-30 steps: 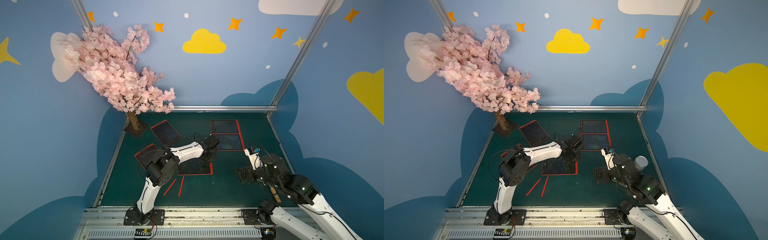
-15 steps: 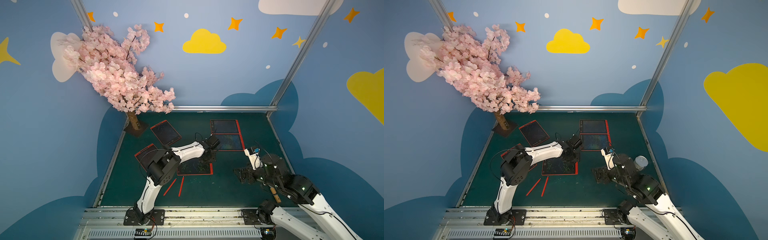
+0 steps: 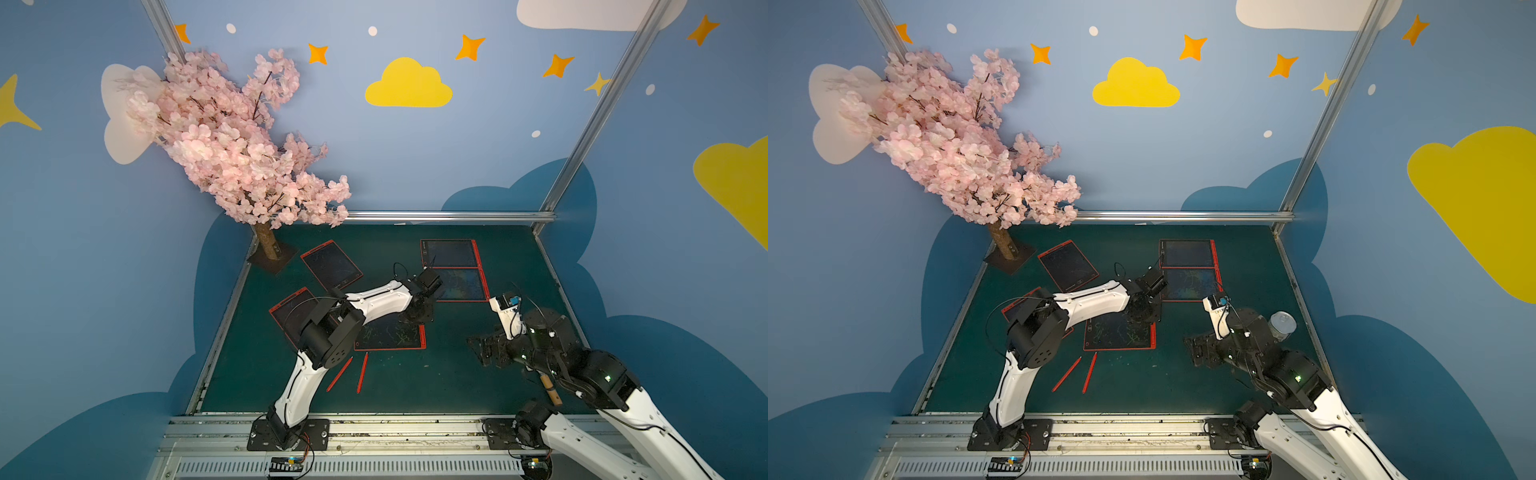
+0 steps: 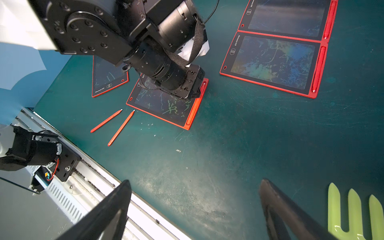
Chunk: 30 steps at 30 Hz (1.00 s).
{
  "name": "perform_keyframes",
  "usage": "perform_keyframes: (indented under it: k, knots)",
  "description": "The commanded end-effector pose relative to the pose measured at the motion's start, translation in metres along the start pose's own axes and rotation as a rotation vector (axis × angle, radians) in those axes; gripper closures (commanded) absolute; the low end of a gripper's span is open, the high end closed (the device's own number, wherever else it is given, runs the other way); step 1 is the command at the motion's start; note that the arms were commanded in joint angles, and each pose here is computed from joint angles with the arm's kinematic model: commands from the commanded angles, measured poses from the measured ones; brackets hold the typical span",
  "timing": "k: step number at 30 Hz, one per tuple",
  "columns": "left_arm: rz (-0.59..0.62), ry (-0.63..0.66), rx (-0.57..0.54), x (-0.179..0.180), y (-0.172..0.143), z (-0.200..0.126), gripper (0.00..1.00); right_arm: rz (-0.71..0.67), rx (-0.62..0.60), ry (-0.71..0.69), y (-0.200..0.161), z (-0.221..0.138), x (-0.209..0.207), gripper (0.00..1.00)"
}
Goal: Place the stylus back onto the writing tablet
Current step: Place the stylus on the writing tablet.
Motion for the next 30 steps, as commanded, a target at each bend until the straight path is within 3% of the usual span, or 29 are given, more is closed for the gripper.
perform_keyframes:
  k: [1, 16, 22, 30]
  knots:
    - [0.021, 0.108, 0.070, 0.016, -0.012, 0.021, 0.97, 0.005, -0.010, -0.014, 0.000, 0.000, -0.002, 0.05]
    - [0.013, 0.091, 0.084, 0.014, -0.012, 0.025, 0.97, 0.016, -0.007, -0.046, -0.001, 0.000, -0.005, 0.05]
    - [0.009, -0.036, -0.031, 0.012, -0.001, -0.007, 0.96, 0.040, -0.003, -0.070, 0.001, 0.002, -0.006, 0.04]
    - [0.032, -0.177, -0.123, 0.021, 0.006, -0.055, 0.81, 0.106, 0.049, -0.082, -0.004, 0.023, -0.008, 0.04]
Point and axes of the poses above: each gripper's point midway between its finger pads, its own z axis out along the fingers, its own x axis along the line the jaws close on, y = z × x, the point moved 8 cm from there along -z, back along the fingers, and after that the axes turned 5 degrees about -z, right-handed, at the moved point
